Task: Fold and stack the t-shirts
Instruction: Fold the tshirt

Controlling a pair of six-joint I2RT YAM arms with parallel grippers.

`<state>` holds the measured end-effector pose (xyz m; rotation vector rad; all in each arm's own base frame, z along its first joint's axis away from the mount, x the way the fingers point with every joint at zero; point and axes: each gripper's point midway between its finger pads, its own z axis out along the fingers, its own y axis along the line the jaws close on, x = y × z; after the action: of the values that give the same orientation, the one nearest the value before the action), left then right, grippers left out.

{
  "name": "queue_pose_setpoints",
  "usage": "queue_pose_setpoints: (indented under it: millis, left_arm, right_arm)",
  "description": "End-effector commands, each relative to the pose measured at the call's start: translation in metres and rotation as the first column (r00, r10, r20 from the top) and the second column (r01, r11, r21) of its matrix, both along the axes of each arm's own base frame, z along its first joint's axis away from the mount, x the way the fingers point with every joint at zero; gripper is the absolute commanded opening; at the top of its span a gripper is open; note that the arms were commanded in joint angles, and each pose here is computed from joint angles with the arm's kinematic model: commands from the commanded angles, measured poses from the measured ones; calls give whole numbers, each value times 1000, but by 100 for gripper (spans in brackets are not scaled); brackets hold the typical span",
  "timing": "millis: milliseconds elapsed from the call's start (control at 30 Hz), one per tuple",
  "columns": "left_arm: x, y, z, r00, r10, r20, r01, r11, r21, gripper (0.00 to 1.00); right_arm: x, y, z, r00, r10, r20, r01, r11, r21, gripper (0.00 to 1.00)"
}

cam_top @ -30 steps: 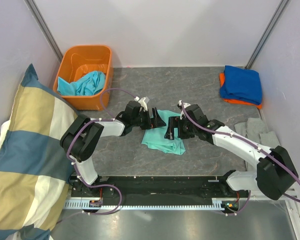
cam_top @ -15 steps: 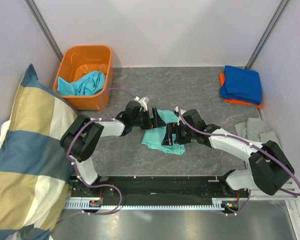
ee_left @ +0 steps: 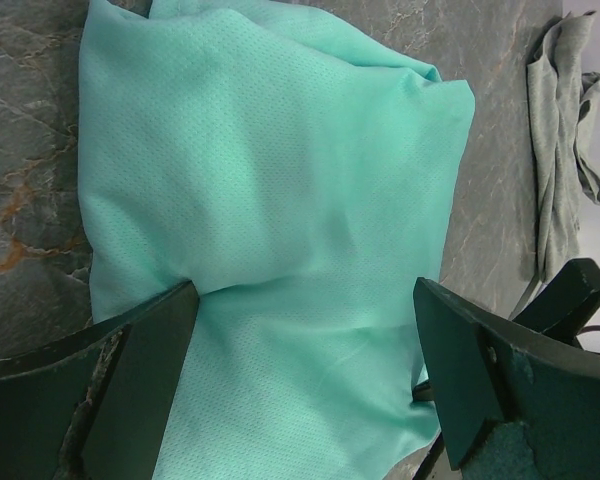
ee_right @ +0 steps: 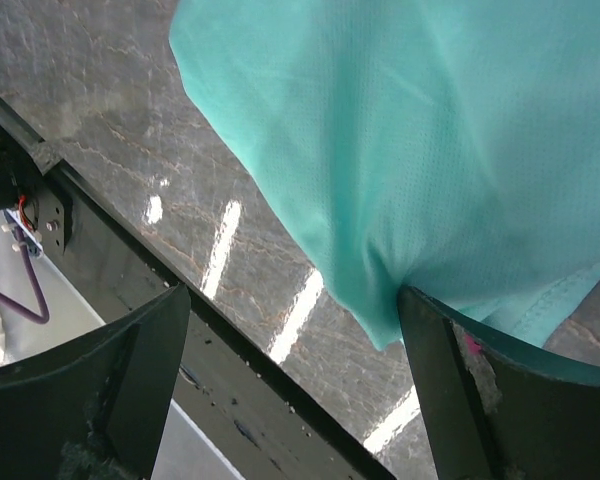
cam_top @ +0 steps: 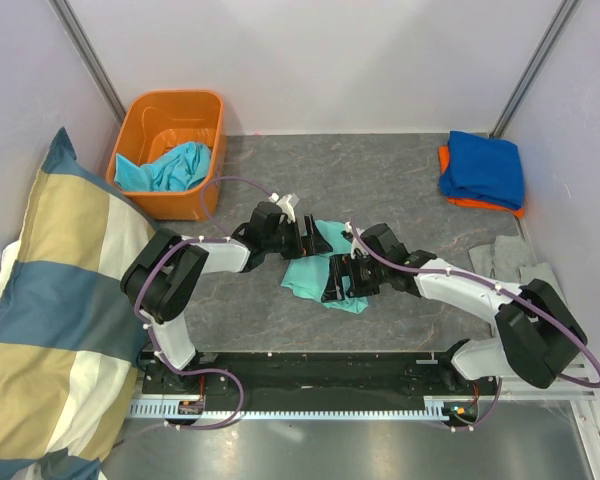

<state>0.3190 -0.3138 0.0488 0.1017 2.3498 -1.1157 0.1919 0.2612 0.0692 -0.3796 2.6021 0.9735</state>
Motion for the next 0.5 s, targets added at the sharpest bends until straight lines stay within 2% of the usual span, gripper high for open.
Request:
queue_pose_setpoints:
  millis: [0, 300, 433, 467]
  left_arm:
    - [-30, 24, -61, 980, 47, -192, -19, 989, 144, 100]
    - [-31, 25, -61, 980, 51, -191, -22, 989, 148, 100]
    - [-32, 25, -61, 980, 49, -194, -21, 989, 146, 100]
    - [-33, 25, -61, 980, 48, -194, -20, 989, 144, 100]
  right_arm:
    - [-20, -7, -1, 998, 35, -48, -36, 999, -22, 94]
    - [-41, -28, -9, 994, 39, -106, -49, 994, -95, 94]
    - [-27, -38, 12, 1000, -18, -22, 14, 989, -145, 95]
    - [-9, -43, 29, 994, -81, 68, 92, 982, -168, 96]
